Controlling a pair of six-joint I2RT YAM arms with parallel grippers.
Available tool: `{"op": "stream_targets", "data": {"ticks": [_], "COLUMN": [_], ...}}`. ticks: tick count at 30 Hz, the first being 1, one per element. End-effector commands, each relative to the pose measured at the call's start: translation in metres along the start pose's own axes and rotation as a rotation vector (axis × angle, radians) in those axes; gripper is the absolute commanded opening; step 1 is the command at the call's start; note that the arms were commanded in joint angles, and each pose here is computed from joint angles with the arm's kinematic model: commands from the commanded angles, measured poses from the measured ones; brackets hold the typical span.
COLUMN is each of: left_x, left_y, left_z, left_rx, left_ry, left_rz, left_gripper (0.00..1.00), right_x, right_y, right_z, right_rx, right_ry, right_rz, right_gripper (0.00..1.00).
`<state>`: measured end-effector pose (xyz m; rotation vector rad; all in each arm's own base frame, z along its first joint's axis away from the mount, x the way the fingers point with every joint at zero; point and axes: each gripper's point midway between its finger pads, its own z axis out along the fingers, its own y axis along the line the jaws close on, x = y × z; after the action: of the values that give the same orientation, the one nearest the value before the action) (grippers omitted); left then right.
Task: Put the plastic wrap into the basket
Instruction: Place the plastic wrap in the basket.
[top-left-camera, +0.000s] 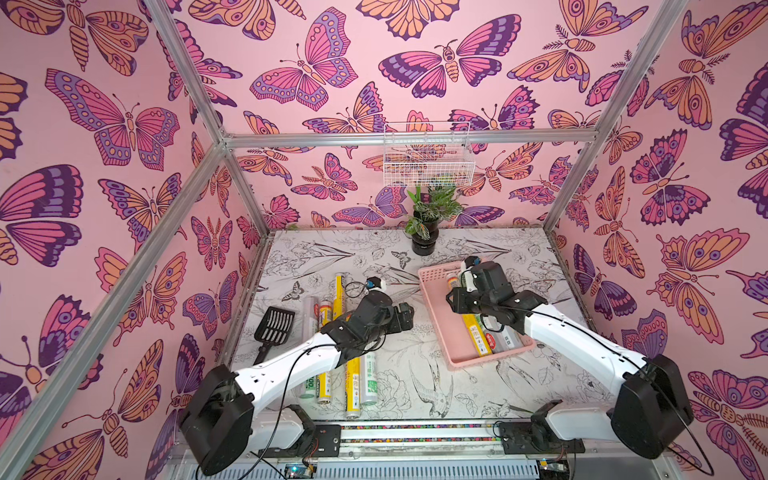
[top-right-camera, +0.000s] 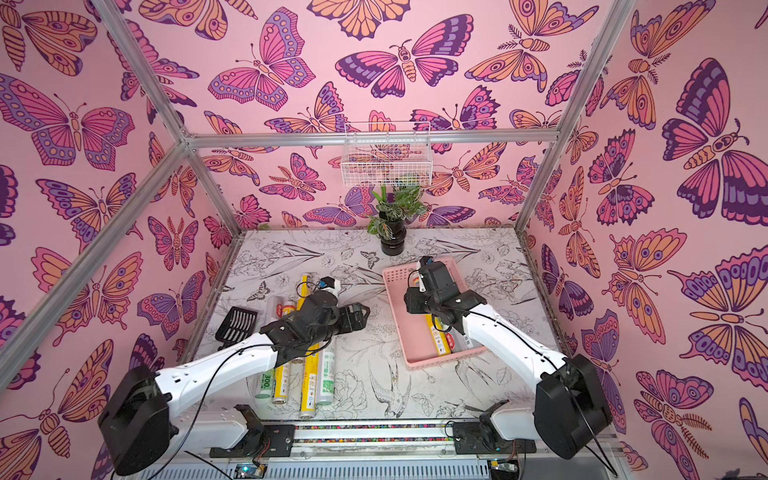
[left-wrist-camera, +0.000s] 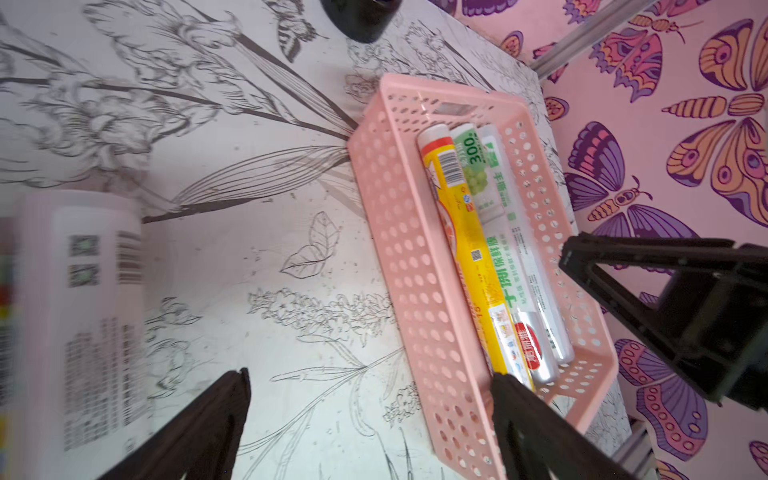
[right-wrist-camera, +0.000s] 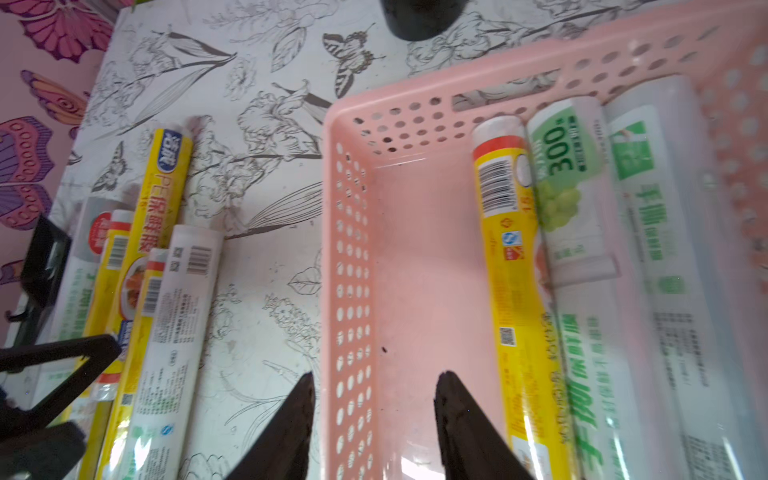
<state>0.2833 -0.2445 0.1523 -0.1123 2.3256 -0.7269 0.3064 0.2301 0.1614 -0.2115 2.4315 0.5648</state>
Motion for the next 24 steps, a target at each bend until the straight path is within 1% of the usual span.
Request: {"op": "stream_targets", "data": {"ticks": [1, 5, 10, 13, 18, 24], "left_x": [0.002, 0.007, 0.011, 0.011, 0.011, 0.010], "left_y": [0.035, 0.060, 0.084, 0.096, 0.112, 0.120], "left_z": [-0.013, -0.028, -0.046, -0.058, -0.071, -0.079], "left_rx": [-0.104, -0.170, -0.211, -0.243, -0.288, -0.311], "left_ry": [-0.035, -0.054, -0.095, -0.119, -0.142, -0.152], "left_rz": [-0.020, -0.047, -0.082, -0.086, -0.089, -0.091], "left_gripper": [0.96, 0.97, 0.98, 0.98, 0.99, 1.00], "right_x": [-0.001, 0.017, 0.041, 0.056, 0.076, 0.103], "right_y": [0.039, 0.074, 0.119, 0.138, 0.160, 0.177], "right_z": [0.003, 0.023, 0.046, 0.062, 0.083, 0.104], "right_rx": [-0.100, -0.135, -0.189, -0.203, -0.218, -0.203], "right_ry": [-0.018, 0.018, 0.081, 0.126, 0.192, 0.267], "right_rz": [0.022, -0.026, -0.066, -0.086, -0.098, -0.109], "right_gripper": [0.51, 0.51, 0.50, 0.50, 0.52, 0.56]}}
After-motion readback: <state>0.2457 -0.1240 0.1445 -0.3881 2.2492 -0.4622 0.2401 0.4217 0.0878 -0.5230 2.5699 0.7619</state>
